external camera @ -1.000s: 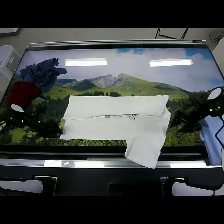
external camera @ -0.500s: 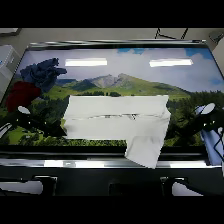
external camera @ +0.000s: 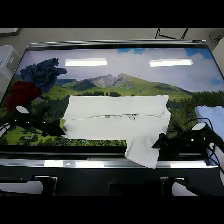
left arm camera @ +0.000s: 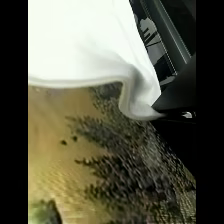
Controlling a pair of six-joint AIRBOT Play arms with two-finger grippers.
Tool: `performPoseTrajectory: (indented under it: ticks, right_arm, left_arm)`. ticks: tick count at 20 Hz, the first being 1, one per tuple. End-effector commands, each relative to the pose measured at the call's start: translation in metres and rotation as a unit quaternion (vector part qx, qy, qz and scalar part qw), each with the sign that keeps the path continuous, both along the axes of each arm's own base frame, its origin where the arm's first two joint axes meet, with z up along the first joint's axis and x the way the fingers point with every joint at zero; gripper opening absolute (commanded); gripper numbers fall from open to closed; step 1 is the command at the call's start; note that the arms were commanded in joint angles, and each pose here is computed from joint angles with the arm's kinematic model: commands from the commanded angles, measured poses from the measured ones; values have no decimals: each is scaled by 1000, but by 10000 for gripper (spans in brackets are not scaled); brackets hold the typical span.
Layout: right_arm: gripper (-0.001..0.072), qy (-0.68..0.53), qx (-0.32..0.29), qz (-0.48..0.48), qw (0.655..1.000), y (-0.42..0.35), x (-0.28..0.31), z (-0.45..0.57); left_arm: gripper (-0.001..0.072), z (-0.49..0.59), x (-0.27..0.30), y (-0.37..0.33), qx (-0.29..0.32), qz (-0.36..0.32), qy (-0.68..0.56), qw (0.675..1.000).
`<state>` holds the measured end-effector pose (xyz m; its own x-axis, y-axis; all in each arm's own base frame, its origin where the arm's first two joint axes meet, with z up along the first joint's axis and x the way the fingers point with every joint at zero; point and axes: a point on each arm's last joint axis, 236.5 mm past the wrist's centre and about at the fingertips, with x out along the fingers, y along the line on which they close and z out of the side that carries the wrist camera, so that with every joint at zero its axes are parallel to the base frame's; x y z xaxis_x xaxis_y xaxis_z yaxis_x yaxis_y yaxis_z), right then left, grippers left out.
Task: Fold the clothes and pants, and hang the long-sleeved shirts on hangers.
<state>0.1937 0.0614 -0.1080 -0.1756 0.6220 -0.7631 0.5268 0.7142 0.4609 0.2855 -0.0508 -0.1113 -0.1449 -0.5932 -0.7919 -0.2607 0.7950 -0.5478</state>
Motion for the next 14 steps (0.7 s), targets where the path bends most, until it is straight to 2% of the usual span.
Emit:
performPoseTrajectory:
  ticks: [1, 3, 7, 10, 14]
  right_arm:
    - [60, 10, 6, -7, 1000, 6, -10, -7]
    - [34, -18, -1, -1, 1000, 0, 5, 0]
    - [33, -135, -37, 3, 990, -31, 95, 67]
    - [33, -215, -71, -2, 974, -54, 177, 110]
    - [35, -256, -87, 7, 963, -44, 279, 99]
  left_arm:
    - [22, 3, -2, -2, -7, 0, 3, 1000]
    - [22, 8, 0, 0, -7, 2, -2, 1000]
    - [21, 48, 31, 9, -9, 10, -44, 999]
    - [22, 65, 85, 15, 16, 28, -96, 995]
    - [23, 63, 167, 17, 24, 43, -122, 991]
